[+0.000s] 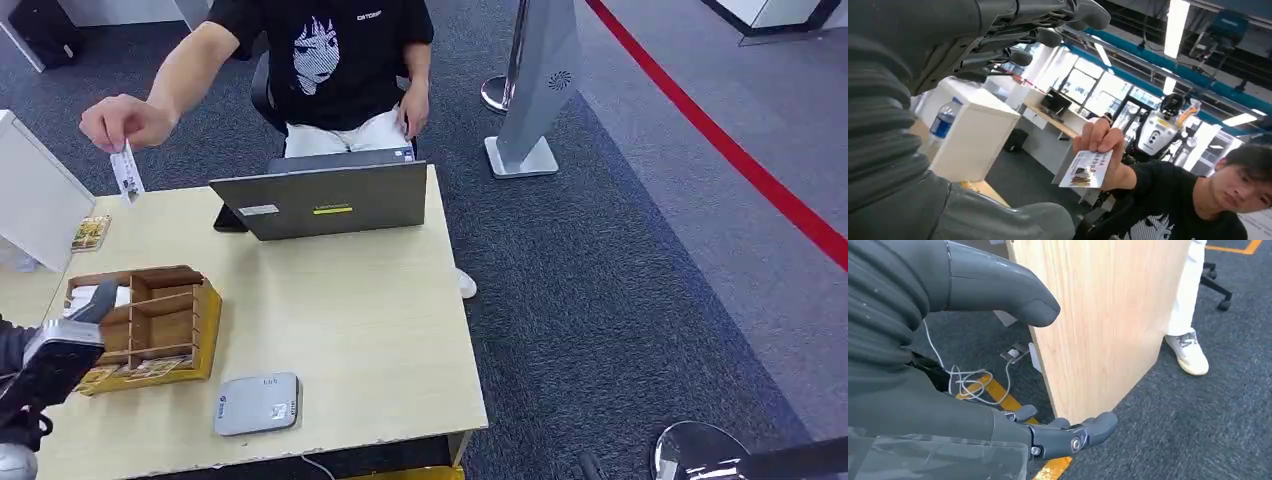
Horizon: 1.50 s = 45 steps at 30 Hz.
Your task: Pass the card to the sensor for recognition and then transmit it.
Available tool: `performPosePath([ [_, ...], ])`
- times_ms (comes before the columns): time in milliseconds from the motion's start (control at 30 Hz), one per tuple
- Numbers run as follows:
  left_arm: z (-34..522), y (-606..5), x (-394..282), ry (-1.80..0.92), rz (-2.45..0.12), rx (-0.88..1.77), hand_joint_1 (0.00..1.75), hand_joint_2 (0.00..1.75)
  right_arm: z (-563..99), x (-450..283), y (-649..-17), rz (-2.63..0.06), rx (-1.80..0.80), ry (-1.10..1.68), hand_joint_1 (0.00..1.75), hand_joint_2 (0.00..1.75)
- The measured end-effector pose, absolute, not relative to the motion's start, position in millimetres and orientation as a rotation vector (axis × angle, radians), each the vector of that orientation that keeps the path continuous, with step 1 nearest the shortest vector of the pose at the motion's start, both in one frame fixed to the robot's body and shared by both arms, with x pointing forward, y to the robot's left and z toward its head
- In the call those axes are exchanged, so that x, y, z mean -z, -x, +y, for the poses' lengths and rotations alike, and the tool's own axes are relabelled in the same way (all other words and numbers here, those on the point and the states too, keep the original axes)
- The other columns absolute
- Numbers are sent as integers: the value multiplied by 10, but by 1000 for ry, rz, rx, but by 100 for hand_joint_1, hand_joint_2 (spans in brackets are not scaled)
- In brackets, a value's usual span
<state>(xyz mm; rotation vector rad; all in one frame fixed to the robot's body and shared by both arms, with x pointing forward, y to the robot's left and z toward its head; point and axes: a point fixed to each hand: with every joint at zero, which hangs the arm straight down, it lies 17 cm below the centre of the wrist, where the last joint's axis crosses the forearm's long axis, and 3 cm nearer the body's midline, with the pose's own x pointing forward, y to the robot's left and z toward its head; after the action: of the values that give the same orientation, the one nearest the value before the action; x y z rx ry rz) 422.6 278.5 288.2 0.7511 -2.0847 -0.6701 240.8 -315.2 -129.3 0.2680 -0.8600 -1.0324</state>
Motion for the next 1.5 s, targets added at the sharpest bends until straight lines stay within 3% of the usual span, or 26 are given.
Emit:
performPosePath([
  [467,2520,-4831,-3243,-1012,-1995,1127,0,175,-2968,1307,-2573,-874,962,-294,0,175],
  [500,2546,-4874,-3270,-1048,-1974,1162,30,175,-2959,1305,-2586,-877,953,-295,0,175],
  [533,2570,-4909,-3311,-1081,-1961,1184,175,175,-2948,1301,-2597,-880,948,-296,0,175],
  [1000,3164,-5323,-3706,-1520,-1648,1355,175,175,-2847,1291,-2699,-903,870,-288,0,175],
  [1500,3327,-5164,-3445,-1506,-1661,1328,175,175,-2839,1337,-2624,-885,852,-271,0,175],
])
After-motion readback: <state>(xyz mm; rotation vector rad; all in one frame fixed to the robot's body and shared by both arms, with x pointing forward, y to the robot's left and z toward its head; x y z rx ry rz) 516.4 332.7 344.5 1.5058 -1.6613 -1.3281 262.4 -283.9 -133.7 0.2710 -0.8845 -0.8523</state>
